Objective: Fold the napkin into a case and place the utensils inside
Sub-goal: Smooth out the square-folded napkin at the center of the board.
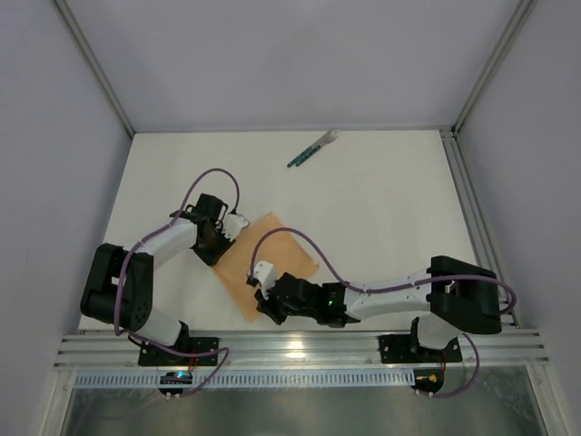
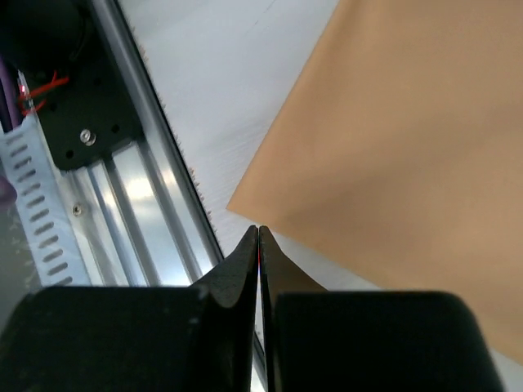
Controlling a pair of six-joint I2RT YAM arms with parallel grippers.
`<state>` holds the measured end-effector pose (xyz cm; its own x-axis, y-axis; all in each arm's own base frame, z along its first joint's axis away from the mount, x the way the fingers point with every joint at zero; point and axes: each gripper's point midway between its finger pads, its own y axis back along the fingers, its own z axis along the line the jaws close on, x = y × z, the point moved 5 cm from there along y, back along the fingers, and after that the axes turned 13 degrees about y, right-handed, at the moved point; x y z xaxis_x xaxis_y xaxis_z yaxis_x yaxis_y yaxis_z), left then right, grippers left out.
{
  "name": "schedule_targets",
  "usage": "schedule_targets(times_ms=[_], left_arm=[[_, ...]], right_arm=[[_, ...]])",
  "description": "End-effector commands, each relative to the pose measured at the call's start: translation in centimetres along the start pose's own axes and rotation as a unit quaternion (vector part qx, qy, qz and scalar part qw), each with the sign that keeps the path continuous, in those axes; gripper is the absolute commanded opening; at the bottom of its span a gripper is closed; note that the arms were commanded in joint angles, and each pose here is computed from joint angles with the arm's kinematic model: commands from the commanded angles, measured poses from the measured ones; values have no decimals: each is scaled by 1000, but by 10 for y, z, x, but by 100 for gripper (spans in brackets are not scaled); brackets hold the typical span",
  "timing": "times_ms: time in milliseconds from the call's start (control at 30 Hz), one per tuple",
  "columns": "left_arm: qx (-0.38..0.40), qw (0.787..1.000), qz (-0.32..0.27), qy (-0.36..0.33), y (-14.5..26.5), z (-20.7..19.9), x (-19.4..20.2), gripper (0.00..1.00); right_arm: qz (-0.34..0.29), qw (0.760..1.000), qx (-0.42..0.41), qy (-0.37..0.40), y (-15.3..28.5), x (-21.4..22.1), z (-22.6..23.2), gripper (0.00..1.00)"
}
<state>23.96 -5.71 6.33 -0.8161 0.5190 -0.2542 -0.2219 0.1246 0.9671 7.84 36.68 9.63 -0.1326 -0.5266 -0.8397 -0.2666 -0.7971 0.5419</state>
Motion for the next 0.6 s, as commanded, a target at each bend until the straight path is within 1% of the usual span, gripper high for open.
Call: schedule_targets(times_ms=[0, 33, 167, 300, 367, 567], left_arm=[[13, 1000, -27, -3, 2, -2, -8, 25], [14, 999, -29, -3, 2, -2, -9, 25], [9, 1000, -29, -4, 2, -1, -8, 26], [-2, 1000, -17, -7, 0, 2, -6, 25], [-4, 1000, -17, -11, 0, 3, -6, 25], [-12, 1000, -10, -21, -3, 6, -4, 25]], right_arm=[[-10, 997, 18, -77, 3, -5, -24, 4], [-3, 994, 27, -106, 0, 1, -38, 4], [26, 983, 40, -175, -7, 23, -66, 4], [54, 972, 75, -216, -8, 43, -88, 4], [54, 965, 91, -241, -5, 49, -102, 4], [49, 940, 124, -313, 16, 69, -118, 4]])
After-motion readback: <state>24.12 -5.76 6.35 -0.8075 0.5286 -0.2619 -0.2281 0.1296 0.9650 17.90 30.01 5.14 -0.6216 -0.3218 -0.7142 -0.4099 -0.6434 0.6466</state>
